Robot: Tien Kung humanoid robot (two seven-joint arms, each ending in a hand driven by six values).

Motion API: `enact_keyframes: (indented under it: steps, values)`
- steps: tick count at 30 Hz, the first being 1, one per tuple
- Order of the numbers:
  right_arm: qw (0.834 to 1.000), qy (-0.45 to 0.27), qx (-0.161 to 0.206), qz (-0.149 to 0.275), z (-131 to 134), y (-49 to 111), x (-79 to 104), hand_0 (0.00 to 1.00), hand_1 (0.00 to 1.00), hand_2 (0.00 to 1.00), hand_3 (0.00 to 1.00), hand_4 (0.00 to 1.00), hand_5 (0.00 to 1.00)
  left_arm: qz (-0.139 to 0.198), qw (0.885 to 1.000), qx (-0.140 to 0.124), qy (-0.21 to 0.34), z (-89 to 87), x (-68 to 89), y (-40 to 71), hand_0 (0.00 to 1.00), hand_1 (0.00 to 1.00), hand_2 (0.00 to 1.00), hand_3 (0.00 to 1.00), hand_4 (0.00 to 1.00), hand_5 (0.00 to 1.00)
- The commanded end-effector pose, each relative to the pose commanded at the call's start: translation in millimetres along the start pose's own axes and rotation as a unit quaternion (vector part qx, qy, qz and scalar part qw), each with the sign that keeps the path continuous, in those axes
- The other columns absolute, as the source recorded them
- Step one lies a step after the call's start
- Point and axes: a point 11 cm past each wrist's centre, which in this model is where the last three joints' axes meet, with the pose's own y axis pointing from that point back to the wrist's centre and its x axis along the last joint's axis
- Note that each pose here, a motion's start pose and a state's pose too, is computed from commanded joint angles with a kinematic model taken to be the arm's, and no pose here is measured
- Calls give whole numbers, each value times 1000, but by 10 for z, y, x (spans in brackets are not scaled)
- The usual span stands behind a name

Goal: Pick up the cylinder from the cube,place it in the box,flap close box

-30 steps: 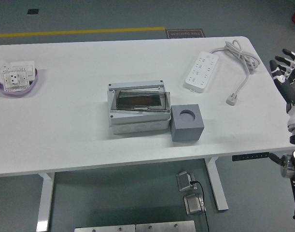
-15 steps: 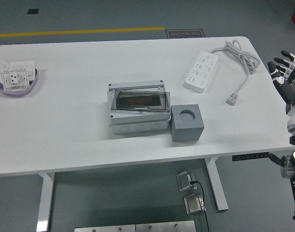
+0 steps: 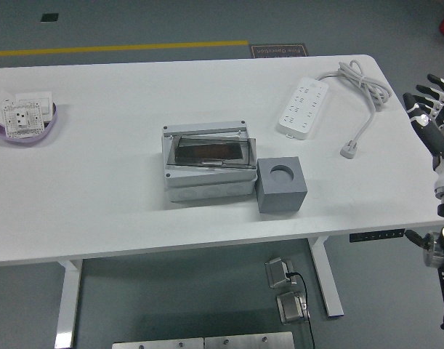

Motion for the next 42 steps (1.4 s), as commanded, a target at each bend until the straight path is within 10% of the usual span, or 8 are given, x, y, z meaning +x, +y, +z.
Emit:
enact_keyframes:
  steps: [42]
  values:
    - [1000, 5, 3, 5, -7, 8, 40, 684, 654, 713, 771, 893, 428, -1, 1000, 4, -4, -39, -23, -5, 691, 685, 686, 809, 731, 366]
